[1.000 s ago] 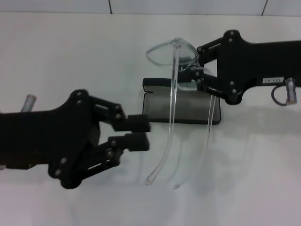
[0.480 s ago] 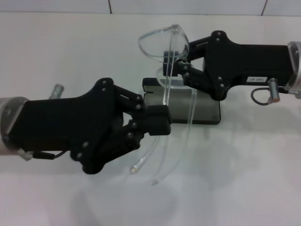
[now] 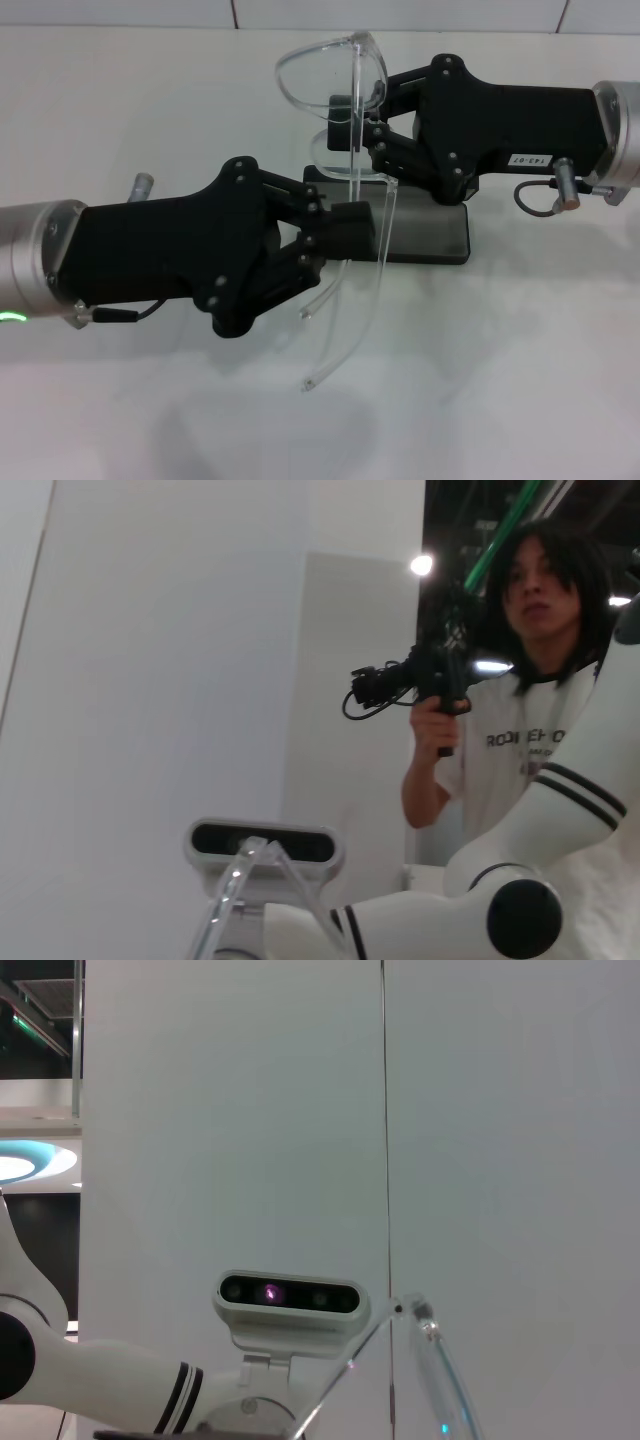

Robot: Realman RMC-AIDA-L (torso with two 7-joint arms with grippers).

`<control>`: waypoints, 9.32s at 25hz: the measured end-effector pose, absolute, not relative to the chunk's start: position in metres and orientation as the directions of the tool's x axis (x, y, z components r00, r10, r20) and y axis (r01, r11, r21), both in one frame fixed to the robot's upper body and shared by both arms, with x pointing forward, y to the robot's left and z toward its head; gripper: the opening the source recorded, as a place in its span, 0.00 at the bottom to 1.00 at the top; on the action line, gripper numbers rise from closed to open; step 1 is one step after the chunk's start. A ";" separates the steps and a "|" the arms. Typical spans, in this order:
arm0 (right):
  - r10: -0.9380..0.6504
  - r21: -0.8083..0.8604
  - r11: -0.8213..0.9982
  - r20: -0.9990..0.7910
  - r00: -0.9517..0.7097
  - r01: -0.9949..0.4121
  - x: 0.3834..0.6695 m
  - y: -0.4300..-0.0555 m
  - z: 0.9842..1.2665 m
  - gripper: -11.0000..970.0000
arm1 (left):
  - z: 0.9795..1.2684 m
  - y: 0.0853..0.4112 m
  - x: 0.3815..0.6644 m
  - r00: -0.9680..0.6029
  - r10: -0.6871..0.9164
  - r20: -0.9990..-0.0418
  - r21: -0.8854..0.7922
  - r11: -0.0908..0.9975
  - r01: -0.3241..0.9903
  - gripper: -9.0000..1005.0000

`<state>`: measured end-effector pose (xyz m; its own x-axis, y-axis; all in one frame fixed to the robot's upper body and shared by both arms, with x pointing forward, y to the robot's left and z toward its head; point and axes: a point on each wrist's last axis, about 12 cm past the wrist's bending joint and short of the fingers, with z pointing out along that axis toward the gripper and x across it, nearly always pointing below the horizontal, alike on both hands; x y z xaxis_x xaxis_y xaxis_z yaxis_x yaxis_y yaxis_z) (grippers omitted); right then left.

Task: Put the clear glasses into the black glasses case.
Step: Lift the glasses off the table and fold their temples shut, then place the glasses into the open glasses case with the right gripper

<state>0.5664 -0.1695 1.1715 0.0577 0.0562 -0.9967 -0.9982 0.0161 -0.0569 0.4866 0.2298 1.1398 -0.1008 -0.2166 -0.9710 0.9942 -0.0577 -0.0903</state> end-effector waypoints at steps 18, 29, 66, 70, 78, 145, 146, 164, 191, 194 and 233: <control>0.052 -0.070 -0.013 -0.996 0.069 -0.997 0.565 -0.161 1.172 0.13 | 1.128 0.227 0.497 -0.091 -0.207 -0.974 -0.106 0.061 0.993 0.06; 0.057 -0.069 -0.021 -0.996 0.068 -0.997 0.564 -0.161 1.172 0.13 | 1.125 0.229 0.497 -0.084 -0.228 -0.970 -0.106 0.084 0.991 0.06; 0.551 -0.186 0.175 -0.795 0.252 -0.967 0.556 -0.209 1.191 0.13 | 1.135 0.179 0.483 -0.101 -0.333 -0.937 -0.003 -0.283 0.959 0.06; 0.506 -0.188 0.153 -0.829 0.240 -0.970 0.556 -0.197 1.184 0.13 | 1.135 0.179 0.482 -0.063 -0.377 -0.924 0.037 -0.250 0.967 0.06; 0.424 -0.185 0.119 -0.879 0.219 -0.975 0.556 -0.179 1.173 0.13 | 1.132 0.185 0.483 -0.047 -0.430 -0.901 0.032 -0.174 0.984 0.06; 0.212 -0.247 0.100 -0.941 0.263 -0.964 0.556 -0.134 1.153 0.13 | 1.119 0.209 0.487 -0.033 -0.497 -0.867 -0.047 0.017 0.999 0.06; 0.209 -0.246 0.102 -0.942 0.263 -0.964 0.556 -0.134 1.153 0.13 | 1.119 0.210 0.487 -0.032 -0.500 -0.865 -0.050 0.022 0.999 0.06; 0.190 -0.253 0.096 -0.945 0.267 -0.963 0.556 -0.131 1.150 0.13 | 1.114 0.211 0.490 -0.046 -0.499 -0.865 -0.095 0.072 0.993 0.06; -0.169 -0.239 0.092 -0.961 0.221 -0.967 0.538 -0.158 1.158 0.13 | 1.123 0.300 0.466 0.013 -0.423 -0.906 -0.072 0.185 0.980 0.06; -0.409 -0.264 0.050 -0.885 0.221 -0.963 0.528 -0.148 1.163 0.13 | 1.126 0.316 0.465 0.035 -0.408 -0.913 -0.067 0.233 0.970 0.06; -0.902 -0.553 0.049 -0.383 0.202 -0.832 0.556 -0.083 1.147 0.14 | 1.119 0.321 0.463 0.077 -0.396 -0.915 -0.061 0.325 0.944 0.06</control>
<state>0.5562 -0.0828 1.1467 0.2020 -0.9015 -0.3827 -0.8317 0.0485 -0.5531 0.4627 0.3214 1.1187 0.0771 -0.3959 -0.9150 0.9438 0.3250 -0.0611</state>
